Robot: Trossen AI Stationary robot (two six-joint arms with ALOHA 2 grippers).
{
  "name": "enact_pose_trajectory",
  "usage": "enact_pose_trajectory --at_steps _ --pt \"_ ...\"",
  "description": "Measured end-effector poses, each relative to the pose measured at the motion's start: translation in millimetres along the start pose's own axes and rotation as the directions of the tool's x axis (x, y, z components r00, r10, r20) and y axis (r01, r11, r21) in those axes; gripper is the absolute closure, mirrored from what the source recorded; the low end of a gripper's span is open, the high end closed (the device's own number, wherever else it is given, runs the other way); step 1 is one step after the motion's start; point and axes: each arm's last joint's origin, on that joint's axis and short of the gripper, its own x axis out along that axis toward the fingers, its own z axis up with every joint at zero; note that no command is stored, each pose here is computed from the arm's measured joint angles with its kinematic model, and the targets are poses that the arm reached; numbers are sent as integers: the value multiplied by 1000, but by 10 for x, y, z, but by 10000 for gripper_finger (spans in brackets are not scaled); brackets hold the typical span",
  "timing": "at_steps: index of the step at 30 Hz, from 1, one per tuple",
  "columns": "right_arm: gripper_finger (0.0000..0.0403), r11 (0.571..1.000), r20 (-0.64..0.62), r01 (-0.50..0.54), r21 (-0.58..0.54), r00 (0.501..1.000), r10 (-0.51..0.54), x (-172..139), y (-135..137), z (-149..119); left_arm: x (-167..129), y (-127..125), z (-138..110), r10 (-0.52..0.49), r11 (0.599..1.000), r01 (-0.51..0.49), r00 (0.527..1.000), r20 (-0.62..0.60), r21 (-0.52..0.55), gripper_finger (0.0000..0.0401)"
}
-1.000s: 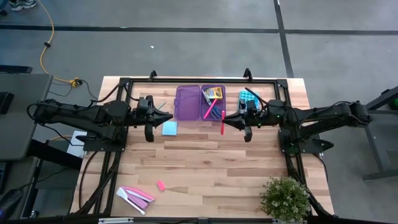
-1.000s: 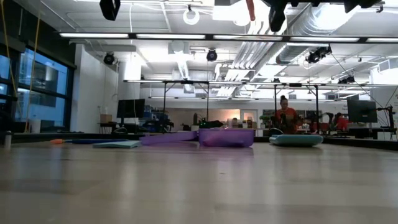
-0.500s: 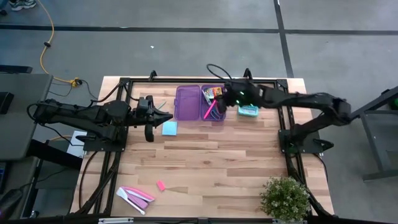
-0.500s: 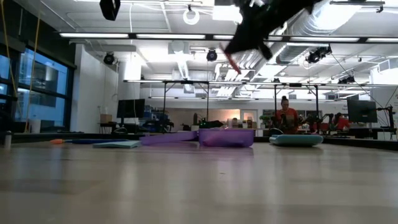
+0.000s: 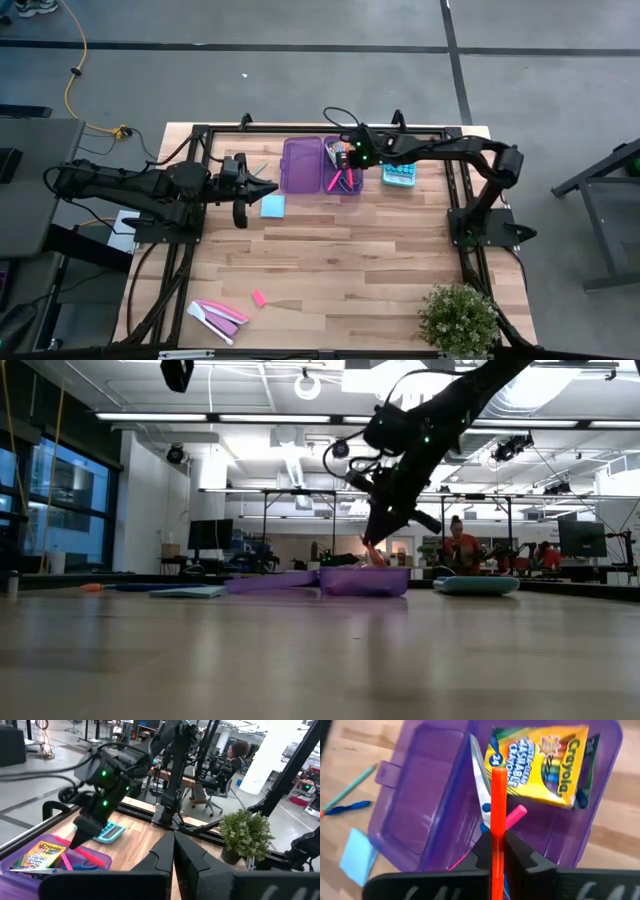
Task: Pack school essentials
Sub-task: Put the orange pen into the purple supply box
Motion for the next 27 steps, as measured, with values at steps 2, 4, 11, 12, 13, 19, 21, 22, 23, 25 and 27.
enact_pose_trajectory --at_steps 2,4,11,12,13,19,21,22,23,25,27 --pt "399 1000 3 11 4 1000 -11 23 -7 -5 0 0 -1 0 1000 0 1000 0 4 401" --pt "399 999 3 32 3 999 -32 37 -22 -14 0 0 0 1 1000 -1 1000 0 4 401" --pt "398 994 29 98 50 995 -99 38 -63 -16 0 1 1 5 1000 -5 1000 2 22 401" --pt "398 994 31 100 54 994 -101 42 -64 -16 0 3 0 10 1000 -10 1000 3 23 401" --pt "397 993 29 103 55 994 -105 59 -67 -20 0 4 1 13 1000 -13 1000 4 22 401" --pt "397 992 -58 100 78 994 -96 232 -111 -88 0 7 1 20 1000 -20 1000 5 23 401" --pt "397 992 -50 102 80 994 -99 229 -108 -84 0 7 1 22 1000 -22 1000 6 23 401" --pt "397 992 -39 102 80 994 -100 227 -105 -79 1 7 1 22 999 -22 1000 6 23 401" --pt "397 991 -37 104 80 994 -101 227 -105 -78 0 7 2 23 999 -23 1000 7 22 401" --pt "397 992 -51 95 82 994 -91 228 -111 -74 0 8 2 26 999 -26 1000 7 22 401" --pt "396 992 -64 86 88 995 -81 229 -119 -66 0 8 2 26 999 -27 1000 7 22 401"
